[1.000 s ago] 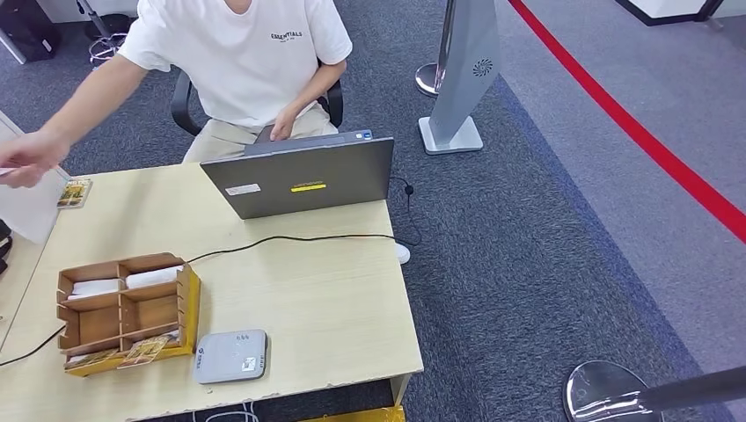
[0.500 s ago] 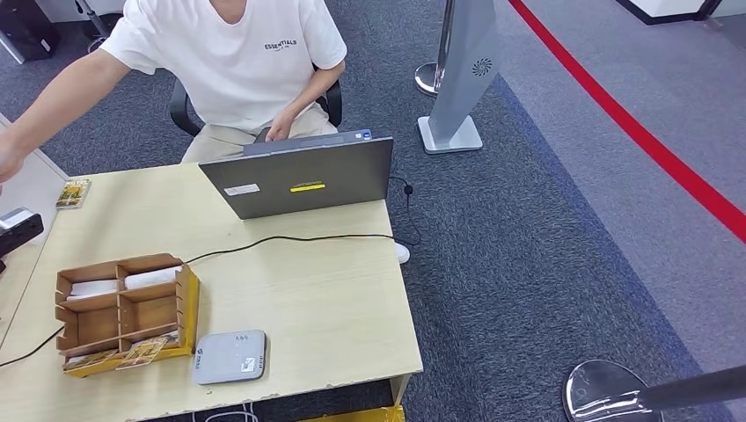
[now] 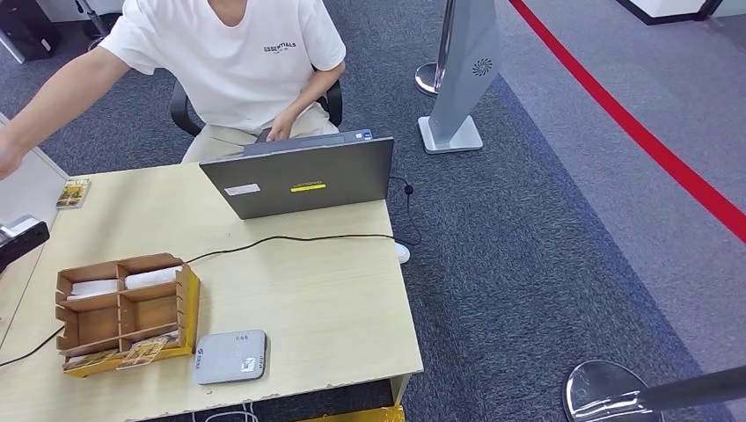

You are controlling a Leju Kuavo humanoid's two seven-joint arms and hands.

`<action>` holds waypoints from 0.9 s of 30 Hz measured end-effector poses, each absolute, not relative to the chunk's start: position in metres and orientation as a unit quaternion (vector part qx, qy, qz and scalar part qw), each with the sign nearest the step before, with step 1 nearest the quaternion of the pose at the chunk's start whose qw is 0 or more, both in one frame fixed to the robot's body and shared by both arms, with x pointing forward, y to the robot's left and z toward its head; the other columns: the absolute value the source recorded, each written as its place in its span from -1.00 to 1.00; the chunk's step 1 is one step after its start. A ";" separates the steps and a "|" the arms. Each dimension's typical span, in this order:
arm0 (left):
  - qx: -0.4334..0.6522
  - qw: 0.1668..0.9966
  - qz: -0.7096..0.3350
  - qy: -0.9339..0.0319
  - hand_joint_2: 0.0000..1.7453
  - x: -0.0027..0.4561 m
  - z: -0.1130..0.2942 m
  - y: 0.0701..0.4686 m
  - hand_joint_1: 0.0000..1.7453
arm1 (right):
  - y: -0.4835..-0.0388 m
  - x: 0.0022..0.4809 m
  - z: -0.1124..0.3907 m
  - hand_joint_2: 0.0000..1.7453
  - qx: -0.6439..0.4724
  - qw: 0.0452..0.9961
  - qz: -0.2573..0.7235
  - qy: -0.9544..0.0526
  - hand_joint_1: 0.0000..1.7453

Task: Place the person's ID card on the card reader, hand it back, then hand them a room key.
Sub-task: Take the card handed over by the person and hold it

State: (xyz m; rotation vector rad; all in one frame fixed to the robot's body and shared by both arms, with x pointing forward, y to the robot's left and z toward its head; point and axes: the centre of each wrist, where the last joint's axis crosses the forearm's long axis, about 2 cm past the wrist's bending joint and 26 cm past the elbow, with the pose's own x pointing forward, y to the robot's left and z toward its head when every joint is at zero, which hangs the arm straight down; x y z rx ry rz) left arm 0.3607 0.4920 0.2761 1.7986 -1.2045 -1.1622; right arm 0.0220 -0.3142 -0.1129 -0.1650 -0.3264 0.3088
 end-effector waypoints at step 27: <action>0.650 0.294 -0.452 -0.536 1.00 0.354 0.256 0.440 1.00 | -0.314 0.022 -0.113 1.00 -0.084 0.970 0.164 -0.158 -1.00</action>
